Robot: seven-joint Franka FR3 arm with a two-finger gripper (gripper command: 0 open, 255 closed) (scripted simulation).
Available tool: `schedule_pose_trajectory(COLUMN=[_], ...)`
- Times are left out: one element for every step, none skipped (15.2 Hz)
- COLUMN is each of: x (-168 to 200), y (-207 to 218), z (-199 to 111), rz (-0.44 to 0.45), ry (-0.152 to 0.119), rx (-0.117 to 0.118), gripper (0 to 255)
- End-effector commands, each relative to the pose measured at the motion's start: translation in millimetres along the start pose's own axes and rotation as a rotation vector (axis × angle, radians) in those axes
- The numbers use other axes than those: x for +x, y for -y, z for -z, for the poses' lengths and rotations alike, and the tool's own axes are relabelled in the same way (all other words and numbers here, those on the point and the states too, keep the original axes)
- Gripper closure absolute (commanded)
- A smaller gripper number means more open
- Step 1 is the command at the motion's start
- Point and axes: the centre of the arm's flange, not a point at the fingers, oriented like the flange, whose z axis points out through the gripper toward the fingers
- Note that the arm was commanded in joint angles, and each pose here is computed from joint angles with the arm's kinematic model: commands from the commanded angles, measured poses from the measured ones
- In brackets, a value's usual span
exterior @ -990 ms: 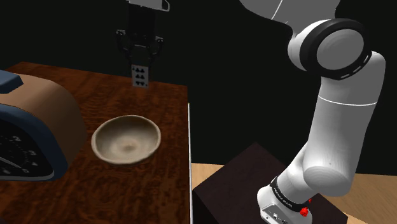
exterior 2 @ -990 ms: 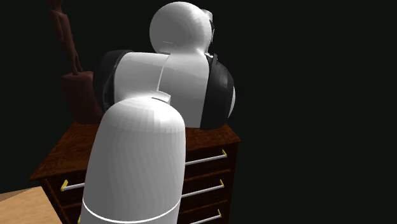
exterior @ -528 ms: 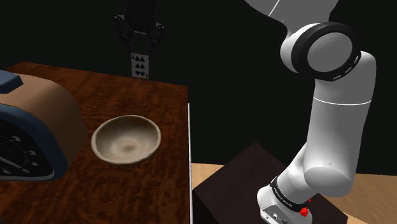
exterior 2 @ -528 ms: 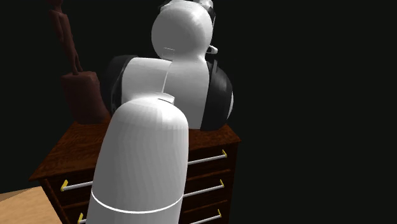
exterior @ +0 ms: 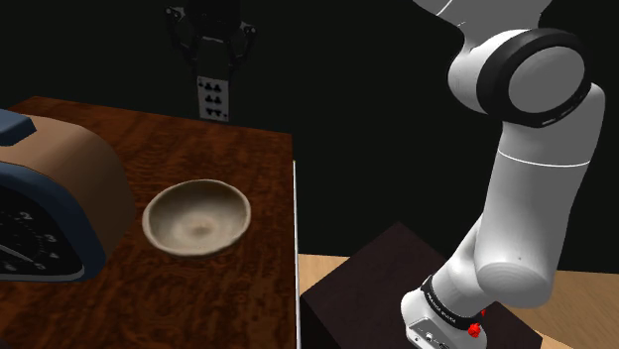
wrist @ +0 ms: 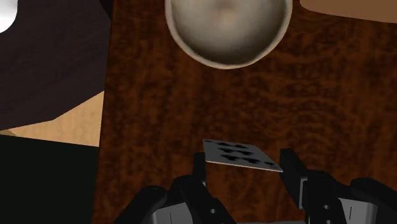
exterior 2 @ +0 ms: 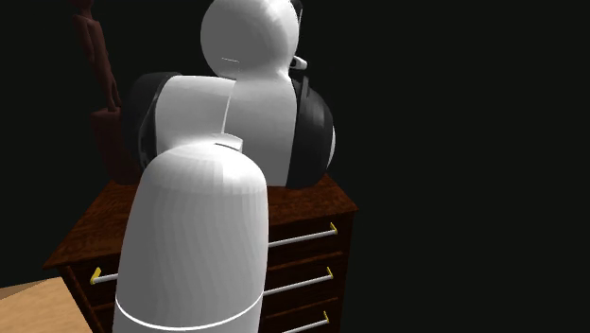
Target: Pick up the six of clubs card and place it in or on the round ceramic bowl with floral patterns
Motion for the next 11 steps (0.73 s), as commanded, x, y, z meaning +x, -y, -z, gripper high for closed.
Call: schedule_pose_trajectory(x=[-27.9, -41.1, -54.2, -67.3, -80.4, -93.5, -106.6, -119.8, -132.9, -146.0, -163.2], y=[2.5, 3.9, 5.4, 6.9, 8.3, 9.8, 11.3, 12.7, 14.2, 15.7, 17.6], z=[-1.5, -1.2, -0.9, -0.6, -0.3, 0.0, 0.3, 0.7, 1.0, 1.3, 1.7], rz=[-0.001, -0.001, -0.001, -0.001, -0.001, -0.001, -0.001, -0.001, -0.001, -0.001, -0.001], ry=[0.0, 0.0, 0.0, 0.0, 0.0, 0.0, 0.0, 0.0, 0.0, 0.0, 0.0], rx=[-0.001, -0.001, -0.001, -0.001, -0.001, -0.001, -0.001, -0.001, -0.001, -0.001, -0.001], gripper=[255, 255, 255, 255, 255, 255, 255, 255, 255, 255, 255])
